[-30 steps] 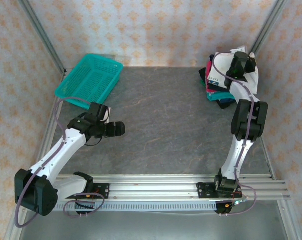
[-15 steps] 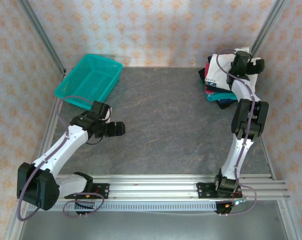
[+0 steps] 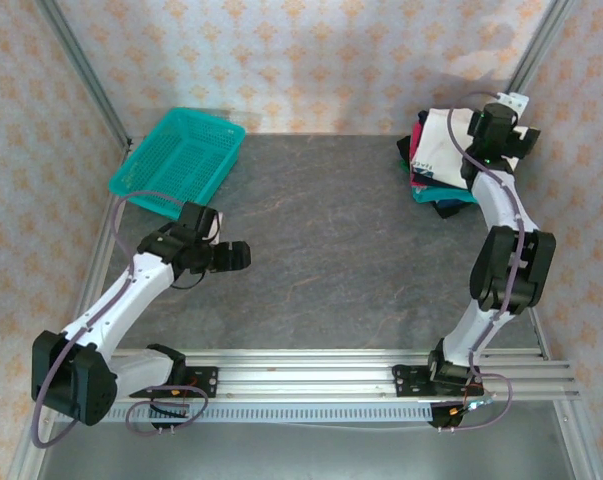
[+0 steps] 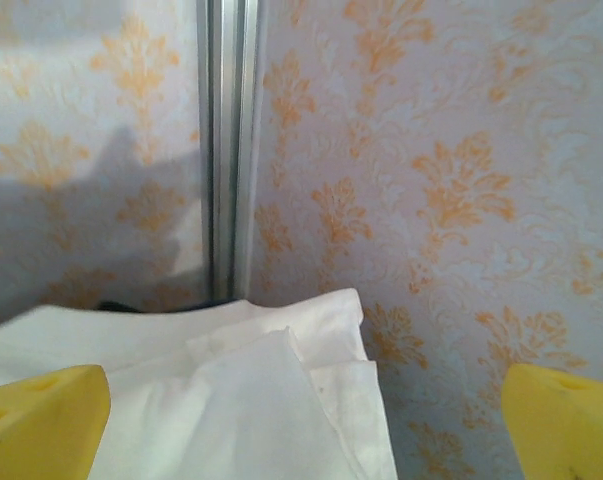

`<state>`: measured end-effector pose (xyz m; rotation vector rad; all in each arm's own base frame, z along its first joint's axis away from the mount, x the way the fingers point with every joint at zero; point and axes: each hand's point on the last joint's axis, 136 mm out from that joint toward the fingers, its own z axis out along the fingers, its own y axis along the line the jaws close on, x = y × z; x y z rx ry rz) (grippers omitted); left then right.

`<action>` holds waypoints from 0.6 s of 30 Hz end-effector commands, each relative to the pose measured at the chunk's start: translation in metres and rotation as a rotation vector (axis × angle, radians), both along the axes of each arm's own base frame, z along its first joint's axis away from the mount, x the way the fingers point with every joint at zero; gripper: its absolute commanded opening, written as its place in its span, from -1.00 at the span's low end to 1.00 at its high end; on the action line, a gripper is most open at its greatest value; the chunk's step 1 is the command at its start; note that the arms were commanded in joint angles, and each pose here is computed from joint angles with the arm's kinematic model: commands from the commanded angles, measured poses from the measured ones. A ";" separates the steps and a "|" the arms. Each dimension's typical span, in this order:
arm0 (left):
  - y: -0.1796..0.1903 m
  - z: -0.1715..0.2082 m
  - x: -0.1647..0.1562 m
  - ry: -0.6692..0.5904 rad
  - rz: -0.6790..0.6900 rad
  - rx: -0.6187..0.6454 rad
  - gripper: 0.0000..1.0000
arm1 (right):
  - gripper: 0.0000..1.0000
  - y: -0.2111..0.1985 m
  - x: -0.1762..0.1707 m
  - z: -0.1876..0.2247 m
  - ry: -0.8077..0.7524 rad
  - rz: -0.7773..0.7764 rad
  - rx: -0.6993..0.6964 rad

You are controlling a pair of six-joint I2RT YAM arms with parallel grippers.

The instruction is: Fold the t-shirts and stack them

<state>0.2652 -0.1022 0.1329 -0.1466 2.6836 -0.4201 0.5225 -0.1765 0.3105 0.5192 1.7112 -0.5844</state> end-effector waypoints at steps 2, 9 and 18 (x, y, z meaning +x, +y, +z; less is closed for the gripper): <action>-0.004 0.008 -0.003 -0.045 -0.015 -0.024 0.76 | 0.99 0.013 -0.012 0.026 -0.198 0.031 0.156; 0.002 0.024 0.002 -0.107 0.001 -0.007 0.77 | 0.98 0.059 -0.042 0.028 -0.297 0.237 0.388; 0.035 0.060 0.040 -0.317 0.205 0.035 0.84 | 0.99 0.112 -0.140 -0.055 -0.148 0.297 0.595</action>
